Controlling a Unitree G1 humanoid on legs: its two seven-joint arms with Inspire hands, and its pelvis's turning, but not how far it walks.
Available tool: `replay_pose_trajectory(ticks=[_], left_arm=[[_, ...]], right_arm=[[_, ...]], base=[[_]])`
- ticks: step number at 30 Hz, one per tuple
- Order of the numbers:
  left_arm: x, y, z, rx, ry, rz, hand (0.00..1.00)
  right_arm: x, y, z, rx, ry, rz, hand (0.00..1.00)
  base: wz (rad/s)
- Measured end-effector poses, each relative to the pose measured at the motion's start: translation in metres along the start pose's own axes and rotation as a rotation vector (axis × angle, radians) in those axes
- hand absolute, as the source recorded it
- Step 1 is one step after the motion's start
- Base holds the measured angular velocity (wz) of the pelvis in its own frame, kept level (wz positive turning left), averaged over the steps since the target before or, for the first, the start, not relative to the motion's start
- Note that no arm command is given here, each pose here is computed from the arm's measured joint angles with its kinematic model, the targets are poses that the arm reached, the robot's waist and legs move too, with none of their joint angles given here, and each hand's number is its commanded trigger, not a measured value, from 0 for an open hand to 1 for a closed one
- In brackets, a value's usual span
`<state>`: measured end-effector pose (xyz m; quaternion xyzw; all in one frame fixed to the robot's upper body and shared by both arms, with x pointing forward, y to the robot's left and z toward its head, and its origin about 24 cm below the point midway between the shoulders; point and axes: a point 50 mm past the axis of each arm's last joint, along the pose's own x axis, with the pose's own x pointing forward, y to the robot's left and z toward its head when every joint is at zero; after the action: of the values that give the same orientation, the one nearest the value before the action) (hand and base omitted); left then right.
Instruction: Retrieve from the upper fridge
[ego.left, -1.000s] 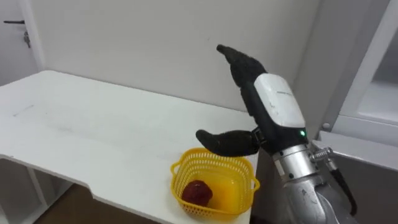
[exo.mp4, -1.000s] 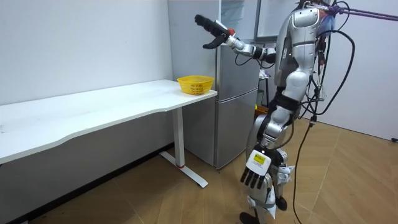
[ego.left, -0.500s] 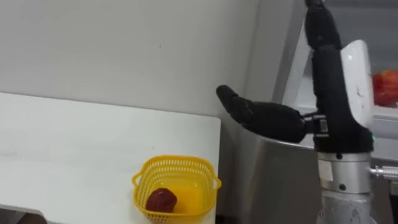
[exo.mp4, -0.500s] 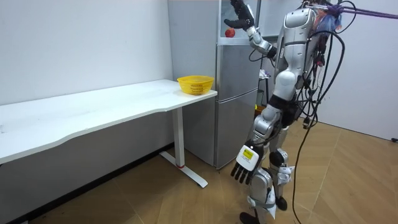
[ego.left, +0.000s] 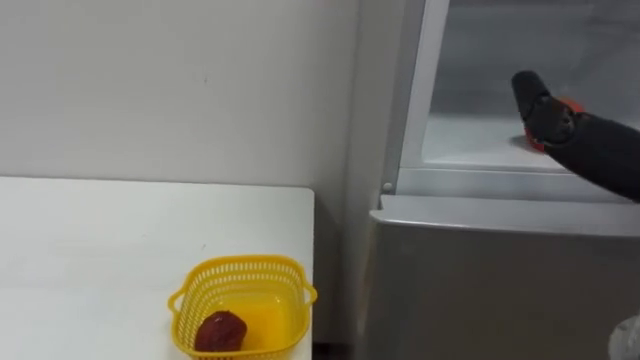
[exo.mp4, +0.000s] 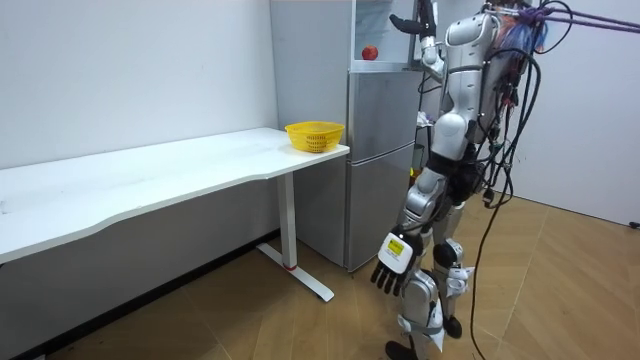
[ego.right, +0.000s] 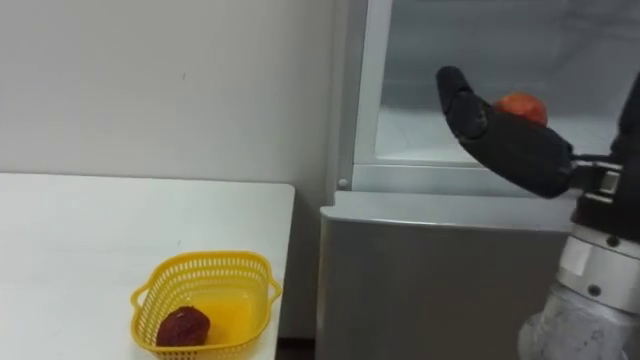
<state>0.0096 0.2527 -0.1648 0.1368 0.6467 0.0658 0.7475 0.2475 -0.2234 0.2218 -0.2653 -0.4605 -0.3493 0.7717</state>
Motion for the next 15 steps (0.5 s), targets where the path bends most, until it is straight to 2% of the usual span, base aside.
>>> replay_pose_trajectory(ticks=[9,15], left_arm=[[0.000,0.006,0.000,0.003,-0.002,0.013,0.00],[0.000,0.005,-0.003,0.007,0.005,0.004,0.00]], right_arm=[[0.002,-0.006,-0.006,0.003,0.034,-0.030,0.00],[0.000,-0.004,-0.020,-0.020,0.093,0.017,0.00]], base=[[0.00],[0.01]])
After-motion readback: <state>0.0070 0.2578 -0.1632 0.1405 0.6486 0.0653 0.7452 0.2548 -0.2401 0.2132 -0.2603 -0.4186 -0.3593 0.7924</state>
